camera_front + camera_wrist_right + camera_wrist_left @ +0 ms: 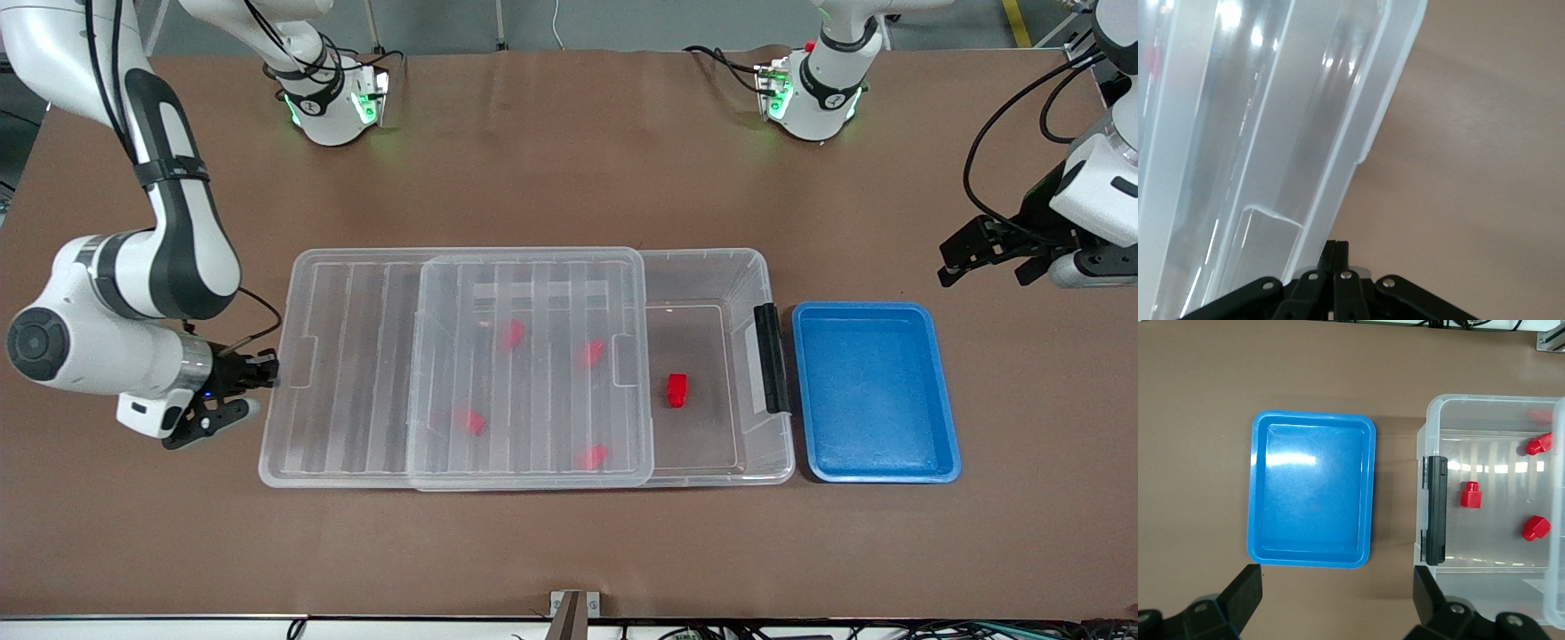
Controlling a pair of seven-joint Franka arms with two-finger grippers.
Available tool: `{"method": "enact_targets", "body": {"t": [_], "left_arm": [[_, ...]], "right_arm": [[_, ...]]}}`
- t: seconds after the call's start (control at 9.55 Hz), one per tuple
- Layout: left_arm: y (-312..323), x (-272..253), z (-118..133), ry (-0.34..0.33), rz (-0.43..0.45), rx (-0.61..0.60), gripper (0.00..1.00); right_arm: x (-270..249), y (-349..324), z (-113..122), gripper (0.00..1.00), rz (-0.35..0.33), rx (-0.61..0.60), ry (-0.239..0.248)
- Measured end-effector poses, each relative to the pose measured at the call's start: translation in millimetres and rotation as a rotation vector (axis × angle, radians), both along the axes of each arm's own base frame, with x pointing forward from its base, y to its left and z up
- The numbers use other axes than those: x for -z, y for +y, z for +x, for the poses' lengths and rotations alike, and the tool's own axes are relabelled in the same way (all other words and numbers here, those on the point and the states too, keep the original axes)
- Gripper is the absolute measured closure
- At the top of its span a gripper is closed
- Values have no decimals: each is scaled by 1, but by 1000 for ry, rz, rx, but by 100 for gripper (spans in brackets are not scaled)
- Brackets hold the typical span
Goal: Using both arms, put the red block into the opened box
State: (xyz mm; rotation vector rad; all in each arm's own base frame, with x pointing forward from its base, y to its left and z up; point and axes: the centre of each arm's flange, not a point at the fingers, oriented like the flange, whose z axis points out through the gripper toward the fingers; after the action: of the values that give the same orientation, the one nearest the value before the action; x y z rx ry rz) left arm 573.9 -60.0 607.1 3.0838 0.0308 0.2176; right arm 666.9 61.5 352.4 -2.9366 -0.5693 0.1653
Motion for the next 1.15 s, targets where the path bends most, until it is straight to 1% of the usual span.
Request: {"method": "enact_targets", "body": {"t": [0.1, 0.31, 0.42, 0.63, 0.73, 0.94, 1.15], "left_arm": [[0, -1, 2, -3, -1, 0, 0], [1, 3, 1, 25, 1, -5, 0], [1, 2, 1, 28, 0, -16, 0], [1, -4, 1, 21, -17, -135, 0], [3, -7, 2, 10, -3, -160, 0], [6, -9, 3, -5, 50, -167, 0], [5, -12, 1, -2, 63, -152, 0]], "right_arm": [[-1, 21, -2, 99, 8, 22, 7], [1, 56, -7, 99, 12, 56, 22], [2, 70, -9, 99, 9, 67, 29], [7, 91, -12, 99, 4, 76, 38], [9, 99, -12, 99, 3, 81, 39], [9, 114, -12, 99, 2, 96, 29], [12, 124, -13, 99, 1, 99, 29]]}}
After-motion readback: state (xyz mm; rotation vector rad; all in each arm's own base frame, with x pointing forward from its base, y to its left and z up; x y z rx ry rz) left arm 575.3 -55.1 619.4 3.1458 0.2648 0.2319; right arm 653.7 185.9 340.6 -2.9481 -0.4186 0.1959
